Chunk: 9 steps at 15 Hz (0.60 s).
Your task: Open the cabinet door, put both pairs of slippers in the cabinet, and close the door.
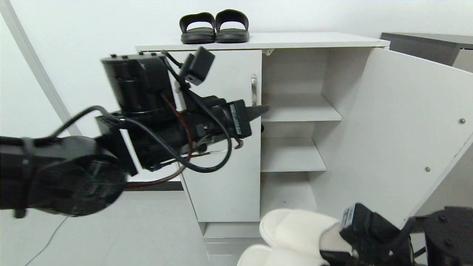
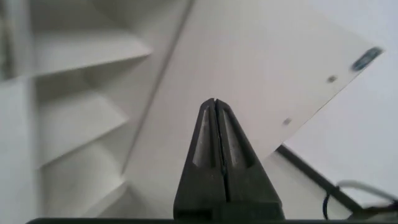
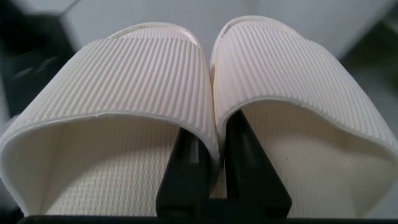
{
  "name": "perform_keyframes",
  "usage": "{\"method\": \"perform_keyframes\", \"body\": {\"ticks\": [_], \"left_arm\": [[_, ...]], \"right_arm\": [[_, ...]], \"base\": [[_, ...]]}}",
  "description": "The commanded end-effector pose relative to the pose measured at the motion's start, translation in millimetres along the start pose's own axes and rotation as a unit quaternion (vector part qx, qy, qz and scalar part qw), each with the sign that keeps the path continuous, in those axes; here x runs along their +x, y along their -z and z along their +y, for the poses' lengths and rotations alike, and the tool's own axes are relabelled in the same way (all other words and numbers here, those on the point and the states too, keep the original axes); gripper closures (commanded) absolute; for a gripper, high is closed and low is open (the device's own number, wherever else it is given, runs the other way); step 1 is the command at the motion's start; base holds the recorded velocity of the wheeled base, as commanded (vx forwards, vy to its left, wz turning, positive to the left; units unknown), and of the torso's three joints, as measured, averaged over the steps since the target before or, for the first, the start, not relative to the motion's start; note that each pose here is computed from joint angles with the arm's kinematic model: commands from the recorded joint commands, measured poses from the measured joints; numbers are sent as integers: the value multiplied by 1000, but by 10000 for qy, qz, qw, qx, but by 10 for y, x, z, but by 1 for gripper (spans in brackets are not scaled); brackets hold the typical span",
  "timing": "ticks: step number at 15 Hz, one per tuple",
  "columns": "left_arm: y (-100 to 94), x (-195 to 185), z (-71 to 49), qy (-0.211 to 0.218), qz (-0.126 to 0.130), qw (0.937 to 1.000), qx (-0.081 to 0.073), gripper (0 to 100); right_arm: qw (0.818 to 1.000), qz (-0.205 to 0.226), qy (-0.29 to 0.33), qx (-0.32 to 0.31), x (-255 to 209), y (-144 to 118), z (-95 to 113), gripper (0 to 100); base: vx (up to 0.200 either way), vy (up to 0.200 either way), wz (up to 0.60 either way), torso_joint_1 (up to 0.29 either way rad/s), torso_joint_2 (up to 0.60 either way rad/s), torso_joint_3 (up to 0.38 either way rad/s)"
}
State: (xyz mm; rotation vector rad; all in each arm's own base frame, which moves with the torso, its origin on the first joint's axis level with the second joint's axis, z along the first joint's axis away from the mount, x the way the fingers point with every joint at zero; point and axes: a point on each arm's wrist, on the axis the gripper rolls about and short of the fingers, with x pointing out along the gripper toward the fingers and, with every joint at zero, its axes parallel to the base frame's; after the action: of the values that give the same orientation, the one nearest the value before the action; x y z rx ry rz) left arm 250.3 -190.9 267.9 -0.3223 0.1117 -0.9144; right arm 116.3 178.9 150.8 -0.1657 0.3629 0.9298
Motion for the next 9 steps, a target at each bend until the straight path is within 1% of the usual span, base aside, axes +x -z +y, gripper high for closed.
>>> {"method": "perform_keyframes", "body": {"ticks": [1, 2, 3, 4, 5, 6, 7, 8, 9], "left_arm": [[-366, -930, -102, -1173, -181, 9927, 221, 100], [-432, -1260, -186, -1718, -219, 9837, 487, 100], [-451, -1604, -270, -2343, -266, 9690, 740, 100], [-439, -1843, -348, -2705, -333, 9585, 839, 100], [-395, -2104, -442, -3062, -413, 9471, 869, 100], [-296, -2483, -586, -3610, -566, 9262, 931, 100], [-209, -2733, -677, -4004, -705, 9082, 997, 100], [-31, -2973, -736, -4585, -717, 8788, 1109, 100], [196, -3161, -802, -5003, -794, 8530, 1257, 100]], "right_arm": [[9956, 43, 844, 399, 276, -96, -162, 100], [9897, 15, 1312, 573, 397, -137, -219, 100], [9819, 13, 1756, 702, 529, -160, -272, 100], [9751, -8, 2076, 779, 617, -178, -316, 100], [9662, -63, 2421, 878, 704, -210, -364, 100], [9504, -156, 2919, 1064, 823, -243, -456, 100], [9380, -204, 3264, 1149, 897, -258, -552, 100], [9273, -225, 3536, 1204, 939, -260, -636, 100], [9241, -195, 3614, 1228, 950, -240, -676, 100]], "base": [[0, 0, 0, 0, 0, 0], [0, 0, 0, 0, 0, 0], [0, 0, 0, 0, 0, 0], [0, 0, 0, 0, 0, 0], [0, 0, 0, 0, 0, 0], [0, 0, 0, 0, 0, 0], [0, 0, 0, 0, 0, 0], [0, 0, 0, 0, 0, 0], [0, 0, 0, 0, 0, 0]]}}
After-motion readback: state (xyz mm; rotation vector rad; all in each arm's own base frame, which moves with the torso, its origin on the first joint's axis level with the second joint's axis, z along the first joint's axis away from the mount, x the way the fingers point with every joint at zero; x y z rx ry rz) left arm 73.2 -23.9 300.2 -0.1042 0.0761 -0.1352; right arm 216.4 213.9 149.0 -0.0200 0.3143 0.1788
